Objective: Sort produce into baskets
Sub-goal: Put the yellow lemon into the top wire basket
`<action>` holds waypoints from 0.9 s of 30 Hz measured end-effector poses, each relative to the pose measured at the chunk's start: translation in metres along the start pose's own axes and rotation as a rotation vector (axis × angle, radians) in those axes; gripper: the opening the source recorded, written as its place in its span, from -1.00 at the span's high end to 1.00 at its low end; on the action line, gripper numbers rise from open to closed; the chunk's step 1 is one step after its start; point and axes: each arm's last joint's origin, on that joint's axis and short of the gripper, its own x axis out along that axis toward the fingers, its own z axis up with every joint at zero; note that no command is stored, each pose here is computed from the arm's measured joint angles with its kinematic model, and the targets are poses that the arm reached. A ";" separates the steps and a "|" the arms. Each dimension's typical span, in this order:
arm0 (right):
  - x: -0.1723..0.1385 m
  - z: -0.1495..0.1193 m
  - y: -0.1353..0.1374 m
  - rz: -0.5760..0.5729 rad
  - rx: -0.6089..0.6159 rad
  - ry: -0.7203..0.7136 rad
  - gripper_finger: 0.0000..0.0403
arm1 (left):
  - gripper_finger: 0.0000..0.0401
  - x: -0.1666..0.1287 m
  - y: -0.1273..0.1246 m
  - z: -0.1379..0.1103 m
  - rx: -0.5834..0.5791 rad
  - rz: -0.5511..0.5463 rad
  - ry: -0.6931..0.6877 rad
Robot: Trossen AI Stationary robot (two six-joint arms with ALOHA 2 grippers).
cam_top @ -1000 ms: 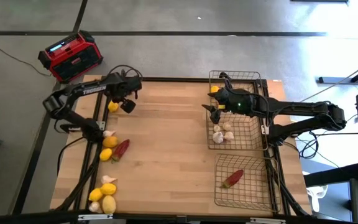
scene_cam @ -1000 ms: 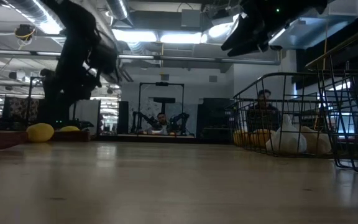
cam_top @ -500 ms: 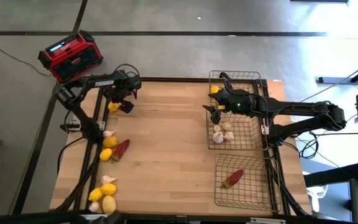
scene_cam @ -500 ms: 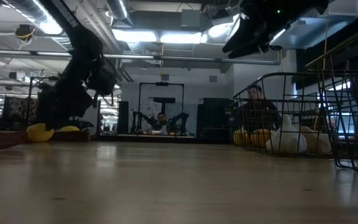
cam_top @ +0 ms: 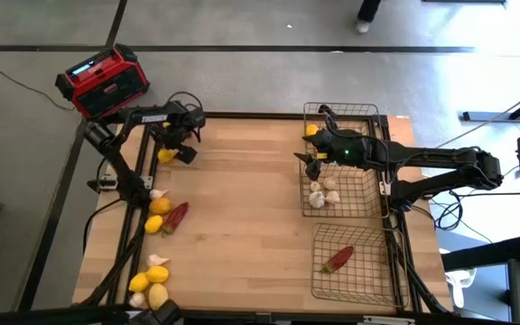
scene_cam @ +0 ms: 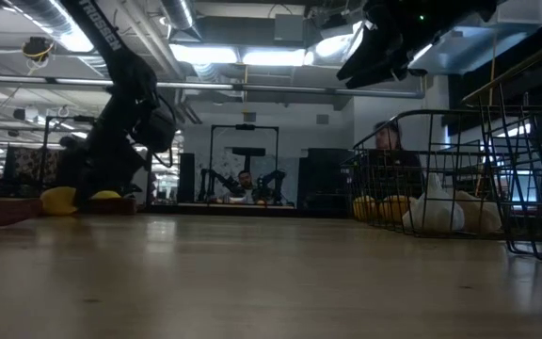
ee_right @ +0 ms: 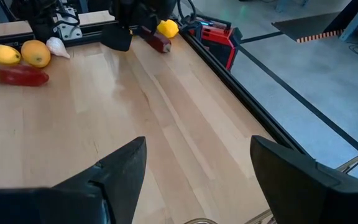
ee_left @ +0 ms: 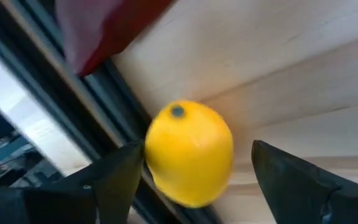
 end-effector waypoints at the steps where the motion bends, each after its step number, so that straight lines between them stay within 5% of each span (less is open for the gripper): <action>1: 0.000 0.000 0.000 0.000 0.000 0.000 -0.40 | -0.42 0.000 0.000 0.000 0.001 -0.007 -0.001; 17: 0.000 -0.002 0.000 -0.001 -0.004 0.015 -0.40 | 0.00 0.010 -0.008 -0.003 0.156 -0.030 -0.040; 27: 0.001 -0.002 0.002 0.058 -0.006 0.018 -0.40 | 0.03 -0.034 -0.011 -0.014 0.152 -0.109 -0.386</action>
